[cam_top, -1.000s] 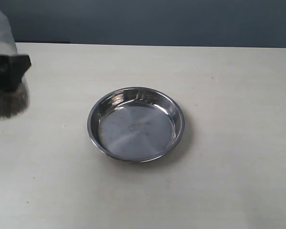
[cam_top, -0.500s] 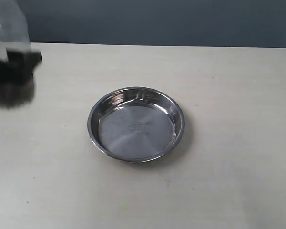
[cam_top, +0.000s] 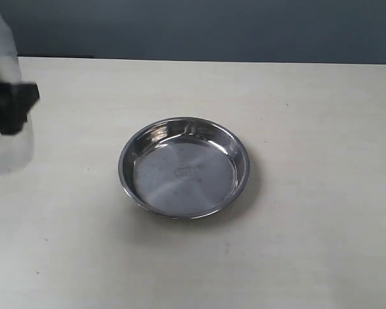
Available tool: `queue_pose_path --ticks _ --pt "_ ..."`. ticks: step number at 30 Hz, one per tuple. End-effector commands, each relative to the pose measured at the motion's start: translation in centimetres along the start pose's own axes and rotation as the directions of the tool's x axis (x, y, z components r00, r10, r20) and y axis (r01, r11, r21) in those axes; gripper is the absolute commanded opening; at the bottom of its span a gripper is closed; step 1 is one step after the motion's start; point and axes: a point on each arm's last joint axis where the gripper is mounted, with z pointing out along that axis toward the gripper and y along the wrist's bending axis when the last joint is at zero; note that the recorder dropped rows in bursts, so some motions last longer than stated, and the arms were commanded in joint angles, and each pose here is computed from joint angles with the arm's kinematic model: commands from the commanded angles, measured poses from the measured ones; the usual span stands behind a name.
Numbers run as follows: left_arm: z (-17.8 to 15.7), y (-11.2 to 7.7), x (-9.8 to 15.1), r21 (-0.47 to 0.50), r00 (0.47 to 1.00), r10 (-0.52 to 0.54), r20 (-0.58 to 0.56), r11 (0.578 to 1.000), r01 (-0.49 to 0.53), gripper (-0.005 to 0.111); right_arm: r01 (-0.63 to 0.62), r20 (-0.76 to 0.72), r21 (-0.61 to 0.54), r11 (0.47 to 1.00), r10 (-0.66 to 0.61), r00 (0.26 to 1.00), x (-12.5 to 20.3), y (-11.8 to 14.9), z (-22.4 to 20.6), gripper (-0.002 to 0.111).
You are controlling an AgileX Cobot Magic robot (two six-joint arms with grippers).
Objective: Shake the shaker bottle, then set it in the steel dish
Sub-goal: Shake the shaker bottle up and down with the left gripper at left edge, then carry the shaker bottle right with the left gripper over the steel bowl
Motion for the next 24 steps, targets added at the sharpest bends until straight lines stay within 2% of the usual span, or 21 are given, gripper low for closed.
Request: queue_pose_path --ticks 1,2,4,6,7,9,11,19,22,24 --pt "-5.8 -1.9 -8.2 0.047 0.902 0.101 0.419 0.990 -0.132 0.000 0.004 0.012 -0.001 1.000 -0.004 1.000 -0.1 0.0 0.0 -0.001" --pt "-6.4 -1.9 -8.2 0.034 0.897 0.147 0.417 0.984 -0.177 0.000 0.004 0.012 -0.001 1.000 -0.004 1.000 -0.1 0.0 0.0 -0.001" --pt "-5.5 -1.6 -6.5 0.031 0.937 0.165 0.307 0.983 -0.183 0.000 0.004 0.012 -0.001 1.000 -0.004 1.000 -0.1 0.0 0.0 -0.001" --pt "-3.8 -1.2 -3.8 0.042 0.975 0.140 0.172 0.988 -0.149 0.000 0.004 0.012 -0.001 1.000 -0.004 1.000 -0.1 0.0 0.0 -0.001" --pt "-3.3 -1.1 -2.9 0.046 0.983 0.110 0.144 0.992 -0.117 0.000 0.004 0.012 -0.001 1.000 -0.004 1.000 -0.1 0.0 0.0 -0.001" --pt "-2.5 -0.9 -1.7 0.054 0.992 0.008 0.130 0.998 -0.015 0.000 0.004 0.012 -0.001 1.000 -0.004 1.000 -0.1 0.0 0.0 -0.001" --pt "-2.3 -0.9 -1.3 0.058 0.989 -0.024 0.145 0.998 0.015 0.000 0.004 0.012 -0.001 1.000 -0.004 1.000 -0.1 0.0 0.0 -0.001" --pt "-1.8 -0.8 -1.4 0.046 0.978 -0.019 0.209 0.999 0.010 0.000 0.004 0.012 -0.001 1.000 -0.004 1.000 -0.1 0.0 0.0 -0.001" --pt "-0.8 -1.0 -1.1 0.056 0.981 -0.059 0.186 0.997 0.049 0.000 0.004 0.012 -0.001 1.000 -0.004 1.000 -0.1 0.0 0.0 -0.001" --pt "0.2 -1.8 -0.6 0.096 0.983 -0.072 0.166 0.994 0.057 0.000 0.004 0.012 -0.001 1.000 -0.004 1.000 -0.1 0.0 0.0 -0.001"
